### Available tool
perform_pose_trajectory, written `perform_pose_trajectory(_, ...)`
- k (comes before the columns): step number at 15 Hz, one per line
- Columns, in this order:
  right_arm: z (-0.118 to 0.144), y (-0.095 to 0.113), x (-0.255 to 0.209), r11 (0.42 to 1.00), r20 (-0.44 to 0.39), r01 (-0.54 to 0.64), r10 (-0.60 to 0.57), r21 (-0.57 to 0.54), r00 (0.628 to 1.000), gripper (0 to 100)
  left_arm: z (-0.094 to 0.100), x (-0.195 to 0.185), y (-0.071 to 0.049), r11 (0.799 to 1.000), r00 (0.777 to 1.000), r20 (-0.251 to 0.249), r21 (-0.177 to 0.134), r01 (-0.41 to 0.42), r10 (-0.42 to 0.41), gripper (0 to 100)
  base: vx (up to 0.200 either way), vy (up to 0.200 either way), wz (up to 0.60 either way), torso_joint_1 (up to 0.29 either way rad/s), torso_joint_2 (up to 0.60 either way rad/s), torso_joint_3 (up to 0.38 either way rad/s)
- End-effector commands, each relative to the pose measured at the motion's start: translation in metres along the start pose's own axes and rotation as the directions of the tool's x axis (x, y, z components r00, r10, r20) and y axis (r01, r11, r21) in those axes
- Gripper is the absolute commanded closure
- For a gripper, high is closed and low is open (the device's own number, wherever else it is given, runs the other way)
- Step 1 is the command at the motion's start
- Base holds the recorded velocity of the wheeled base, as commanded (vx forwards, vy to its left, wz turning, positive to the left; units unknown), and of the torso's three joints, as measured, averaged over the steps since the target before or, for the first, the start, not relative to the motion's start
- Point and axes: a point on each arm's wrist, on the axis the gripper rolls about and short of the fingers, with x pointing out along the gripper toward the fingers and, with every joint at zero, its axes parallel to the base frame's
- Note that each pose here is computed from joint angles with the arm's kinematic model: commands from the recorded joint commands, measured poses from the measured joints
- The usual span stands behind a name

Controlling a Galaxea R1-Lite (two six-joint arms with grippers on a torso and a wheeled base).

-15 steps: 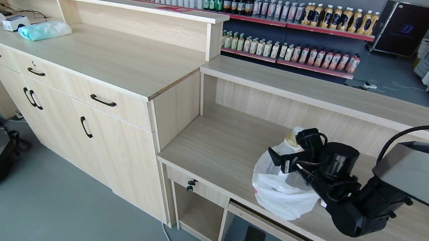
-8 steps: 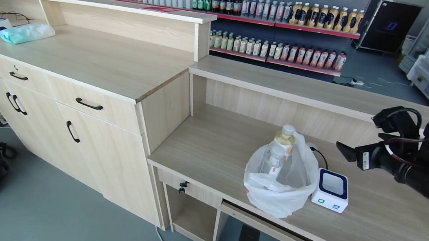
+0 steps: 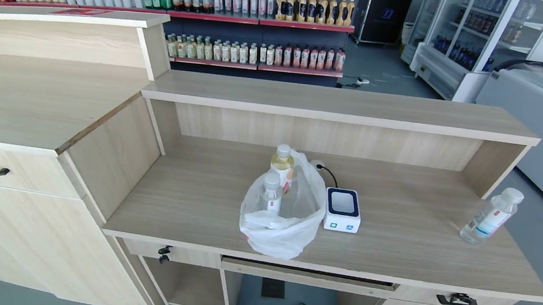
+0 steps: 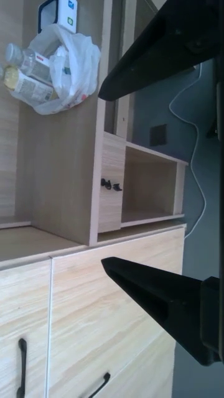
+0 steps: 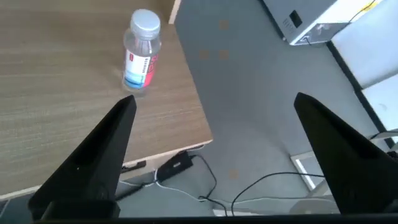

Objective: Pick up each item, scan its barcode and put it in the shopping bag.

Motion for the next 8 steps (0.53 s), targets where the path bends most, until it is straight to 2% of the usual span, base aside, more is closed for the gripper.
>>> perform_pose_trajectory(1,-0.04,-0.012,0.044,0.997,-0.009,-0.049,0.049,0.052,0.999,0,0.0,0.0,0.0,1.0,1.0,0.001,0.0,-0.001,0.001,0,0.0,0.0,0.0,0.0,0.0,0.0)
perform_pose_trajectory(2,-0.046,-0.014,0.05,0.995,0.019,-0.082,0.081,0.057,0.997,0,0.0,0.0,0.0,1.0,1.0,0.001,0.0,-0.001,0.001,0,0.0,0.0,0.0,0.0,0.0,0.0)
perform_pose_trajectory(3,-0.063,-0.019,0.063,0.98,0.057,-0.185,0.181,0.066,0.982,0,0.0,0.0,0.0,1.0,1.0,0.001,0.0,-0.001,0.001,0,0.0,0.0,0.0,0.0,0.0,0.0)
perform_pose_trajectory(6,-0.091,-0.034,0.074,0.973,0.018,-0.201,0.2,0.11,0.98,0,0.0,0.0,0.0,1.0,1.0,0.001,0.0,-0.001,0.001,0,0.0,0.0,0.0,0.0,0.0,0.0)
perform_pose_trajectory(8,-0.098,-0.049,0.071,0.961,0.051,-0.226,0.22,0.161,0.974,0,0.0,0.0,0.0,1.0,1.0,0.001,0.0,-0.001,0.001,0,0.0,0.0,0.0,0.0,0.0,0.0)
